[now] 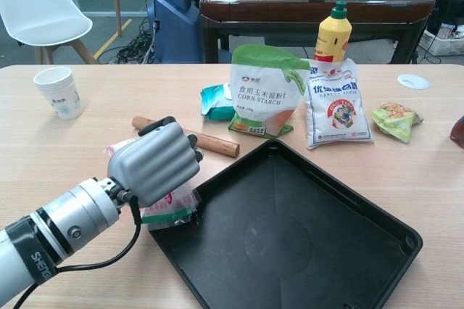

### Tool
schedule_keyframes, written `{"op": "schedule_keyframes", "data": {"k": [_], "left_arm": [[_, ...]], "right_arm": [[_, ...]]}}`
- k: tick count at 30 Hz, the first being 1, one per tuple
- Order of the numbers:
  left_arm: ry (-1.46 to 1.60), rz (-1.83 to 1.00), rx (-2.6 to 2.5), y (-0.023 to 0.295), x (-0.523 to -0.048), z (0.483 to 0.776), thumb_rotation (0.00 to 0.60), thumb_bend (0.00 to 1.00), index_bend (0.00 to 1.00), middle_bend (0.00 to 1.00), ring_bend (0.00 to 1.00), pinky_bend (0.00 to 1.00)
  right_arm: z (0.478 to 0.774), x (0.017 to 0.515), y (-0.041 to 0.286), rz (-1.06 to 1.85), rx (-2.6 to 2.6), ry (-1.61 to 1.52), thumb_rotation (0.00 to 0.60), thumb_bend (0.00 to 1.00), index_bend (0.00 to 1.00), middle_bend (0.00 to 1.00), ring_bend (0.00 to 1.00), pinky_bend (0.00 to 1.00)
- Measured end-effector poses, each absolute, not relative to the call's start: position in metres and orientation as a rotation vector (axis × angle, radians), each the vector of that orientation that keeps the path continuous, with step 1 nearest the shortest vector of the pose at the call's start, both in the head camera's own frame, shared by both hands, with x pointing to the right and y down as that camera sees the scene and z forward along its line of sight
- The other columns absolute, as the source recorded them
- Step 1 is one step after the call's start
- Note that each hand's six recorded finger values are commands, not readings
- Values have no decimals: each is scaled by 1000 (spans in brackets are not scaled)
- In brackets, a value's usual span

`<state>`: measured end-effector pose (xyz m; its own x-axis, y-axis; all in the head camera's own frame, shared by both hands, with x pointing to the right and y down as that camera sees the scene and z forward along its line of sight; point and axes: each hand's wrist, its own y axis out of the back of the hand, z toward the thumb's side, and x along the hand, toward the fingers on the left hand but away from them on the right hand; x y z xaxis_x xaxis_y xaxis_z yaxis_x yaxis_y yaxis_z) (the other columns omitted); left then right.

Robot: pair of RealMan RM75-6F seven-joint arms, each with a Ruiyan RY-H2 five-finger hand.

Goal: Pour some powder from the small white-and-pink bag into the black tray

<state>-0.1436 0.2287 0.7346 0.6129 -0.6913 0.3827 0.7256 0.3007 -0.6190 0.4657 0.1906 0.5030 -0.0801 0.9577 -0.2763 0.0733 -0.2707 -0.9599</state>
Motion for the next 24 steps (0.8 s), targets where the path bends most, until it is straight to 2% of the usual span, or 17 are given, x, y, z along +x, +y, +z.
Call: {"op": "schedule_keyframes", "data": {"k": [12, 24], "left_arm": [[15, -944, -906, 228, -132, 718, 600, 173, 360, 634, 599, 631], [150, -954, -1159, 216, -126, 715, 600, 173, 364, 634, 597, 631]], "right_arm": [[503, 467, 191, 1455, -1413, -1182, 600, 157, 68, 222, 104, 117], [502, 467, 192, 1464, -1408, -1186, 600, 157, 68, 222, 104, 117]]}}
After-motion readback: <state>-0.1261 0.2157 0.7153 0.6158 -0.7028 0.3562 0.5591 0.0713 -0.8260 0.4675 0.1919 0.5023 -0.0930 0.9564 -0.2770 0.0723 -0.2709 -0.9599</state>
